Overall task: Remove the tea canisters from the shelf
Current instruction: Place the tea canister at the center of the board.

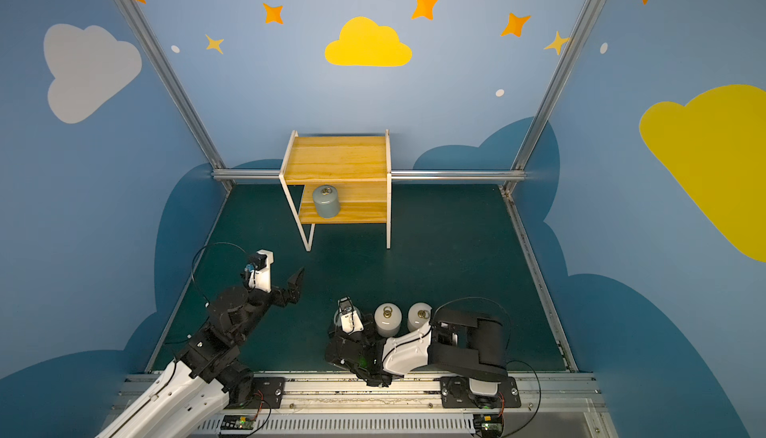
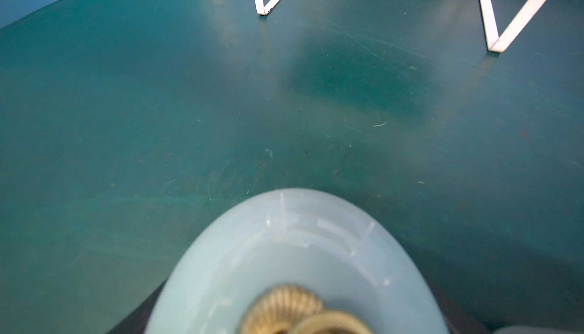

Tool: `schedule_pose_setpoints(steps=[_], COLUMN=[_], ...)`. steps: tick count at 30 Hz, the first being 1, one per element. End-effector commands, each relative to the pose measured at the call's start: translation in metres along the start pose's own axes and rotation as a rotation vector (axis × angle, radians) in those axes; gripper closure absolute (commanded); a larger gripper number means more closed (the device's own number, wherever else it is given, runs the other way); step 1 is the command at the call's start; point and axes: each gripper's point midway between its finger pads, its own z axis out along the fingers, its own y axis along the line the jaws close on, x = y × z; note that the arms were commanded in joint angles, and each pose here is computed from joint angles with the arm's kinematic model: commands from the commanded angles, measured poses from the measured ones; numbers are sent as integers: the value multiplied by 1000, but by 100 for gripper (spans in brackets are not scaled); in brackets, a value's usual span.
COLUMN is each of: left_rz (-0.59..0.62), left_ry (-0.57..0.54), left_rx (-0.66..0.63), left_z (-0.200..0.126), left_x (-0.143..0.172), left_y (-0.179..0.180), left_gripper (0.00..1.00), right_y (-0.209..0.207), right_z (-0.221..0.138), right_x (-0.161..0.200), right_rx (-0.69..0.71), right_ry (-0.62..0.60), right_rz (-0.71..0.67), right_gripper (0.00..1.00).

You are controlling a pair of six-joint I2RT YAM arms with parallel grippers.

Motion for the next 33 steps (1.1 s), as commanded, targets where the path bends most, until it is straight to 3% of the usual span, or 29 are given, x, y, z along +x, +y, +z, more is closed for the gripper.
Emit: schedule_pose_setpoints(steps=[1, 33], left_rz=[-11, -57], left_ry=[-19, 54], left_rx=[6, 30], left_z=[-1, 2], left_x=[-4, 11], left_y=[0, -5], left_gripper=[0, 0], right_y=[-3, 3], right_z=[-6, -22], right_x=[-2, -47], right_rx=[5, -29], right_ry=[0, -37], right_rz=[0, -65], right_gripper=[16, 9])
